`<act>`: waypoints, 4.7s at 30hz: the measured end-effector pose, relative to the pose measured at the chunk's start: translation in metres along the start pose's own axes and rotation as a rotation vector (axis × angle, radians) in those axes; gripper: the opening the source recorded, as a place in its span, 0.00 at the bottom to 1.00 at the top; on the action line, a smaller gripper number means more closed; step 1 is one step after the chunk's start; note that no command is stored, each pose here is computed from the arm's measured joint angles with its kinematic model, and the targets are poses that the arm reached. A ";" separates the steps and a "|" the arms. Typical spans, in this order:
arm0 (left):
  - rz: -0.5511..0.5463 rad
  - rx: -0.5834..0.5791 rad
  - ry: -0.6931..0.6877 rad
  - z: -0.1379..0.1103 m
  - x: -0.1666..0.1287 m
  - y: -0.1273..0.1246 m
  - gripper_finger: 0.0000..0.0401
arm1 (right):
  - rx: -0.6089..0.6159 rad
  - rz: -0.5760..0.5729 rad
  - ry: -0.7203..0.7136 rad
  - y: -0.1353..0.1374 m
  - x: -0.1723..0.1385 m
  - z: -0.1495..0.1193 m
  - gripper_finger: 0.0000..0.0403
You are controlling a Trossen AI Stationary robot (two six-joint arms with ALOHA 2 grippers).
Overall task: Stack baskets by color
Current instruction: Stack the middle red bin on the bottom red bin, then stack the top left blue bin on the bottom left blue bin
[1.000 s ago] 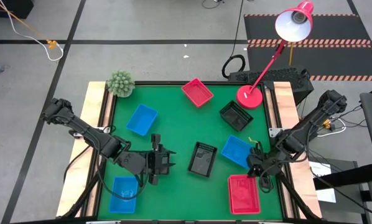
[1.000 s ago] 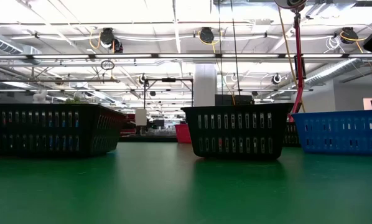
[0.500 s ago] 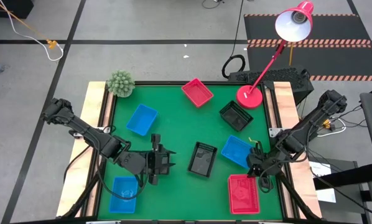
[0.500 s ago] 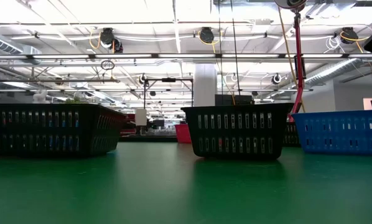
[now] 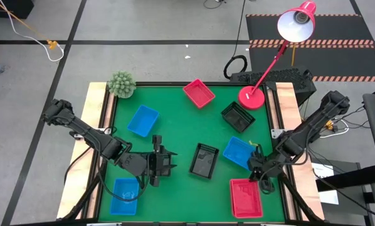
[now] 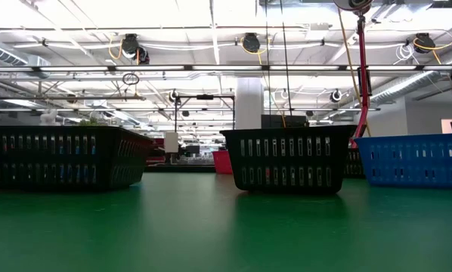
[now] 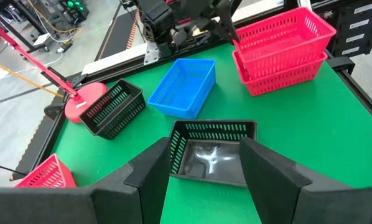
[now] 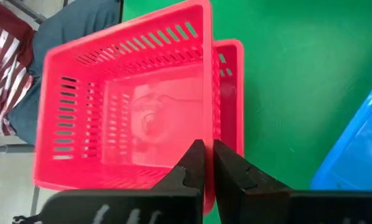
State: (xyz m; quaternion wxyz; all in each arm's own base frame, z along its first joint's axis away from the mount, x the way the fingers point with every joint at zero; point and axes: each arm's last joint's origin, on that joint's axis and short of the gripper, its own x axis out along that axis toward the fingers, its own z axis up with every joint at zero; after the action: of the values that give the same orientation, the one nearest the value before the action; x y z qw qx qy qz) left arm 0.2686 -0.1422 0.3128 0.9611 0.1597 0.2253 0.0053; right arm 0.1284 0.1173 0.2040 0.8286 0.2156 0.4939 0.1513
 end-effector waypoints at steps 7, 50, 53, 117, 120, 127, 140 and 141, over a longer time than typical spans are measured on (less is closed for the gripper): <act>0.000 0.000 0.000 0.000 0.000 0.000 0.48 | 0.004 -0.004 0.003 -0.007 0.007 -0.006 0.05; 0.048 0.074 0.091 -0.009 0.019 0.037 0.48 | -0.194 -0.357 -0.592 0.009 -0.023 0.034 0.24; 0.066 0.057 0.147 -0.015 0.021 0.043 0.48 | -0.249 -0.411 -0.663 0.009 -0.021 0.037 0.24; 0.107 0.022 1.173 -0.154 0.004 0.122 0.47 | -0.229 -0.470 -0.721 -0.017 0.000 0.029 0.24; 0.104 0.120 1.137 -0.156 0.010 0.138 0.43 | -0.230 -0.471 -0.722 -0.017 0.000 0.029 0.24; 0.091 0.270 1.035 -0.166 0.020 0.191 0.35 | -0.223 -0.468 -0.723 -0.017 0.000 0.029 0.24; -0.064 0.270 1.075 -0.203 0.038 0.223 0.35 | -0.245 -0.477 -0.717 -0.017 0.000 0.029 0.24; -0.065 0.271 1.075 -0.204 0.039 0.223 0.35 | -0.246 -0.477 -0.717 -0.017 0.000 0.029 0.24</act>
State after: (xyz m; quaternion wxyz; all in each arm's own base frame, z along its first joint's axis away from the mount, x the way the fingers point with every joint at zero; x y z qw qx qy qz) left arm 0.2292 0.1352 0.1922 0.6812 0.2499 0.6876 0.0275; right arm 0.1544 0.0970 0.2075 0.9787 0.0344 0.1898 -0.0706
